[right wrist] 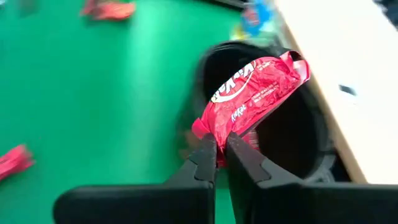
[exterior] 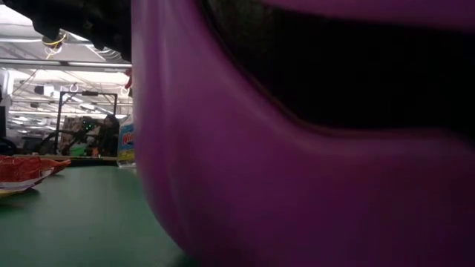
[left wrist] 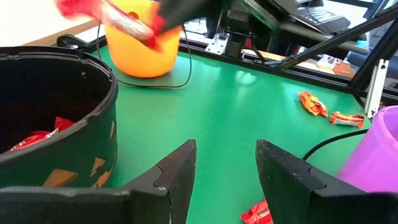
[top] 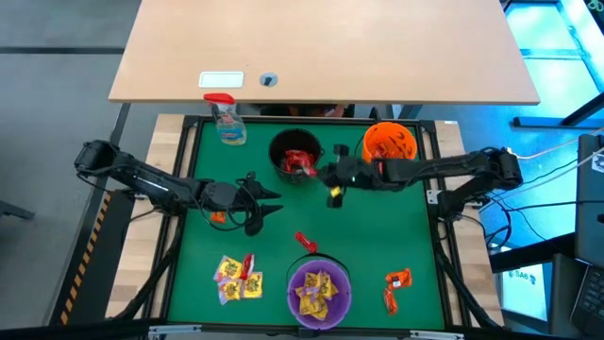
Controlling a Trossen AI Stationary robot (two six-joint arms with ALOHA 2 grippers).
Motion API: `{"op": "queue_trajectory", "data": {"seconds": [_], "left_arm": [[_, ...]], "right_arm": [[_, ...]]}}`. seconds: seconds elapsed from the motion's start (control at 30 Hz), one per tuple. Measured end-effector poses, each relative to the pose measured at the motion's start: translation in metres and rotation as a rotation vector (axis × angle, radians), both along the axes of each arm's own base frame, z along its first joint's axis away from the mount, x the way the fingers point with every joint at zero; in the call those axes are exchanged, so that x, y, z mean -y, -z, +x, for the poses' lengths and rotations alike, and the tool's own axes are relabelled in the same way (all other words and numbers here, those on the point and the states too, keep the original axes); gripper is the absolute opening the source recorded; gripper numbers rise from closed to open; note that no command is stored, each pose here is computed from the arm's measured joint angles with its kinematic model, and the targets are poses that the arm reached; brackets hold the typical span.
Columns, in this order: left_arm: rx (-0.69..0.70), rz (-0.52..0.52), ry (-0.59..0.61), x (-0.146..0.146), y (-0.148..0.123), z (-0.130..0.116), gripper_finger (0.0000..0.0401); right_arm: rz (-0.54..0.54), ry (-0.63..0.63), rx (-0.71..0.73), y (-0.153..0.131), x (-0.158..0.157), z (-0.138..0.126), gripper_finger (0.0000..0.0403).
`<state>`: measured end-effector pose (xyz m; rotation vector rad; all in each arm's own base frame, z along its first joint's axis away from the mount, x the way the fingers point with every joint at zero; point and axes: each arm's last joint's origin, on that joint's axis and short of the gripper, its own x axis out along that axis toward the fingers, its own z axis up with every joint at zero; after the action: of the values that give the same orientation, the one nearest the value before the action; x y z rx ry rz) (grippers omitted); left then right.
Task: Sort candy
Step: Put the red chocolate into the black bucket
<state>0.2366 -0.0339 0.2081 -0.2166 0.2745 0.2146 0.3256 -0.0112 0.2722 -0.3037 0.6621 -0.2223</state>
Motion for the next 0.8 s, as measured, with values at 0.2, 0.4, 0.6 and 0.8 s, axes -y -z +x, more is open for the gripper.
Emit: {"op": "queue_trajectory", "data": {"seconds": [0.2, 0.4, 0.6, 0.8], "left_arm": [[0.002, 0.008, -0.023, -0.001, 0.000, 0.000, 0.0157], [0.002, 0.008, -0.024, -0.001, 0.000, 0.000, 0.0157], [-0.002, 0.025, -0.019, -0.001, 0.000, 0.000, 0.0157], [-0.006, 0.044, -0.013, -0.001, 0.000, 0.000, 0.0157]], "right_arm": [[0.056, 0.030, 0.053, -0.013, 0.043, 0.000, 0.0024], [0.127, 0.035, 0.063, -0.001, 0.077, 0.004, 0.0025], [0.170, 0.022, 0.039, 0.012, 0.086, 0.010, 0.0025], [0.179, 0.016, 0.039, 0.013, 0.086, 0.011, 0.0026]]}}
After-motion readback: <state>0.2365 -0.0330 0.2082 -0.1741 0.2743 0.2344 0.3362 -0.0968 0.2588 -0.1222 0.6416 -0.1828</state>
